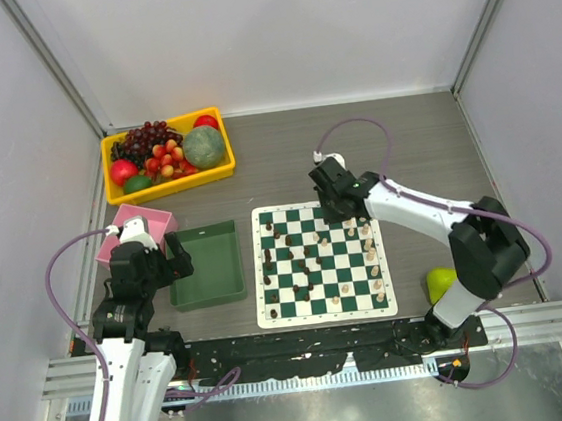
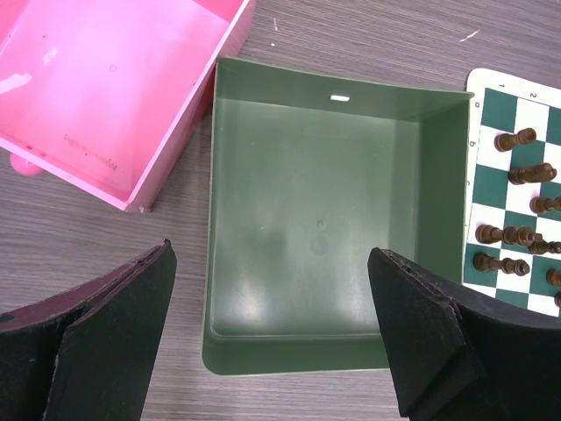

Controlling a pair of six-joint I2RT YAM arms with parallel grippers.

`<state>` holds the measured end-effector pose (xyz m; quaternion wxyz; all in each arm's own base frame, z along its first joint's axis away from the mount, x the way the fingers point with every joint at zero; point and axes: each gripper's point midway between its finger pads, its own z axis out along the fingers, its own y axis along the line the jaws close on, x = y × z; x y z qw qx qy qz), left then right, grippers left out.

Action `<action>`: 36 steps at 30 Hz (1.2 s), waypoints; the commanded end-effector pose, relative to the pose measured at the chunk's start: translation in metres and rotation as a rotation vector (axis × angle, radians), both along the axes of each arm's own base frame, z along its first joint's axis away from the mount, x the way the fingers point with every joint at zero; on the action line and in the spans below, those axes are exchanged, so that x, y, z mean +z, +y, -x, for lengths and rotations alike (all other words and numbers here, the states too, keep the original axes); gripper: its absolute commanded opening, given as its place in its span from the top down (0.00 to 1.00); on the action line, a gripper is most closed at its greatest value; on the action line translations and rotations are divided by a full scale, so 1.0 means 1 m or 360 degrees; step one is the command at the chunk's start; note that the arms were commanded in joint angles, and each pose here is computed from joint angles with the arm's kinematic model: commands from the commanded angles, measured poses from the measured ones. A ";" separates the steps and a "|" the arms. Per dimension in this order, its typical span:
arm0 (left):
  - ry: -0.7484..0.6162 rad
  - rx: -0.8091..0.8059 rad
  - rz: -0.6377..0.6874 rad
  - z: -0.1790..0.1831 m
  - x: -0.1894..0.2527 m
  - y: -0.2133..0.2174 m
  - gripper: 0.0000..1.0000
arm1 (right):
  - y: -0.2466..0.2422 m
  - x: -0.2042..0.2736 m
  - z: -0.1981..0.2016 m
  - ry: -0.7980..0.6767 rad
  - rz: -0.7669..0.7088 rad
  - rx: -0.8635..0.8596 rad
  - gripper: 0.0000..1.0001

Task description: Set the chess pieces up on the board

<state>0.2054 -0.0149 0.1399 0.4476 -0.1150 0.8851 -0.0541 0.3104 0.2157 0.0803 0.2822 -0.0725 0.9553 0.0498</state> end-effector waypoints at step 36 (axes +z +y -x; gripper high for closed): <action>-0.0099 -0.0015 0.0022 -0.008 0.019 -0.003 0.01 | -0.061 -0.041 0.048 0.0078 0.0021 -0.0190 0.78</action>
